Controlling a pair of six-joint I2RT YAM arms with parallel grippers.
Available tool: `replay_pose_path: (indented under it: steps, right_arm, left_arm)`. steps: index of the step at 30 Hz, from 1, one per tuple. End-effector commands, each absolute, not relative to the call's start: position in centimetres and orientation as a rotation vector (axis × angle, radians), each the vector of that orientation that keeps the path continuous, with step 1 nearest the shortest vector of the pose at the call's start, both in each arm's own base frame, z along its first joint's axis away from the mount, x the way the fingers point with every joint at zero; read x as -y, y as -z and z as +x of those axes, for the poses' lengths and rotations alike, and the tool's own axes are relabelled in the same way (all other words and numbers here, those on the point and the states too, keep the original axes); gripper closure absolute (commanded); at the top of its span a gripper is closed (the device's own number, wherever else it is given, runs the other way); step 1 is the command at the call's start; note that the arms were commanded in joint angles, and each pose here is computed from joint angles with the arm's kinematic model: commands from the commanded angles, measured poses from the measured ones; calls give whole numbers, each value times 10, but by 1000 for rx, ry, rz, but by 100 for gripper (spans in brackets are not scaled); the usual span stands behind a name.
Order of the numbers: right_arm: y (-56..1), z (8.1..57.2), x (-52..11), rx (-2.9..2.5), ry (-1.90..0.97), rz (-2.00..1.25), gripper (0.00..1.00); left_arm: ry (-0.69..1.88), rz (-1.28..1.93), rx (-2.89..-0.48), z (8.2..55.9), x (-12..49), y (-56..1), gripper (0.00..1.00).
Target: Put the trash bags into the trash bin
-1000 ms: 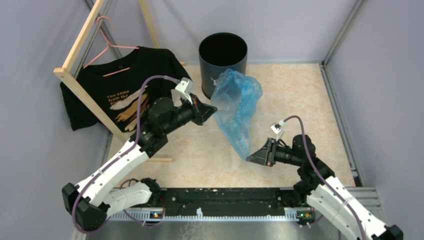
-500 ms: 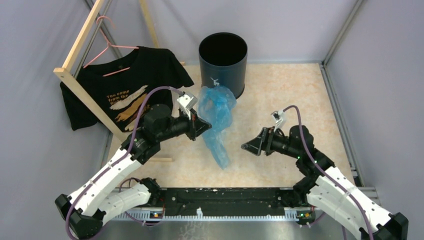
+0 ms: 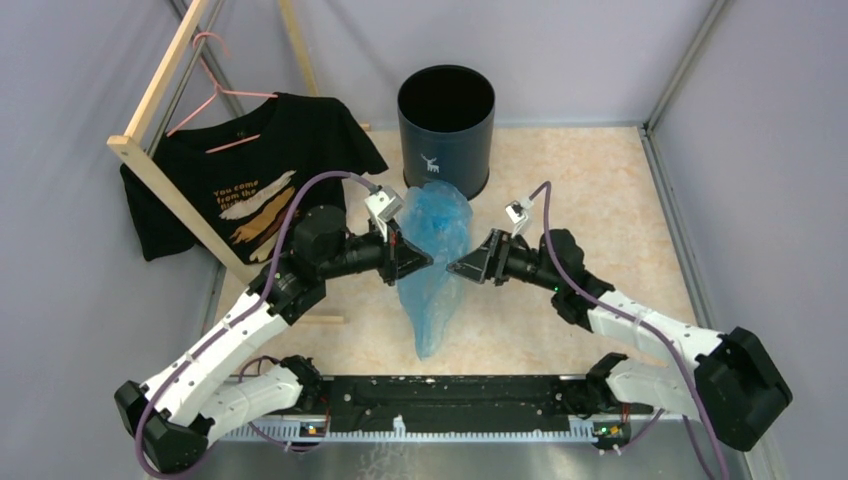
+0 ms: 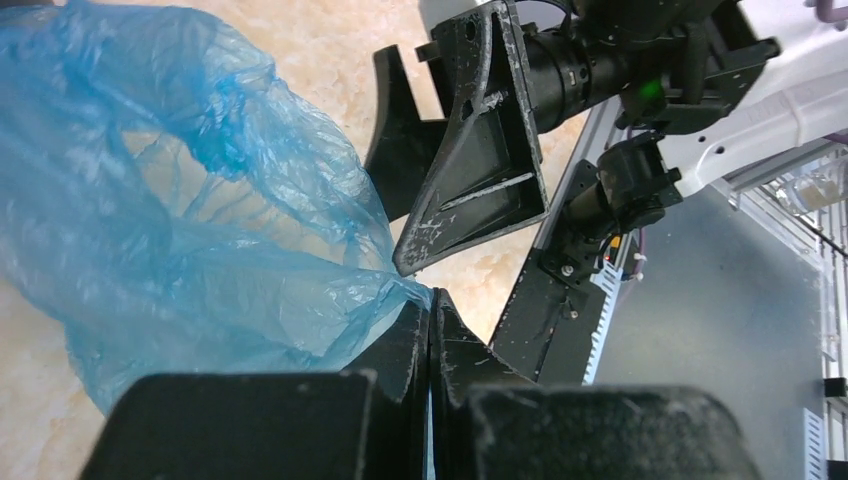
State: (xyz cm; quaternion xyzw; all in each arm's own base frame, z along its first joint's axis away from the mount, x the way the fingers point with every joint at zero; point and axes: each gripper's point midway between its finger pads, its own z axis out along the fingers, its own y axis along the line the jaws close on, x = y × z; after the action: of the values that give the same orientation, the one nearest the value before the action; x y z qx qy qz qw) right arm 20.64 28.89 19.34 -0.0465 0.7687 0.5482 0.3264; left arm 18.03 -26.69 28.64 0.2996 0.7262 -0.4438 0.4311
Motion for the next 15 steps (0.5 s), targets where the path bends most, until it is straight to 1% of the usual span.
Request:
replay_pose_path:
  steps: [1, 4, 5, 6, 9, 10, 11, 13, 15]
  right_arm:
    - [-248, 205, -309, -1757, -1605, -188, 25]
    - [-247, 216, -310, -1752, -1572, -149, 25]
    - [-242, 223, -309, -1766, -1533, -118, 29]
    - [-231, 232, -306, -1808, -1478, -69, 36]
    - [-200, 246, -293, -1948, -1312, 48, 61]
    - [-191, 245, -288, -1978, -1277, 64, 68]
    - [-186, 243, -282, -1995, -1249, 81, 72]
    - [-165, 235, -264, -2043, -1173, 128, 75]
    - [-135, 222, -240, -2110, -1070, 174, 81]
  left_arm:
    - [1161, 750, -1763, 177, 273, -297, 100]
    - [1178, 744, -1758, 175, 273, -301, 100]
    - [1180, 742, -1758, 175, 273, -302, 100]
    - [1175, 737, -1762, 175, 272, -303, 100]
    - [1071, 650, -1825, 189, 261, -298, 100]
    - [1013, 605, -1858, 196, 255, -293, 100]
    - [955, 562, -1891, 202, 247, -288, 100]
    - [813, 460, -1962, 216, 228, -274, 100]
    - [671, 367, -2035, 225, 207, -253, 100]
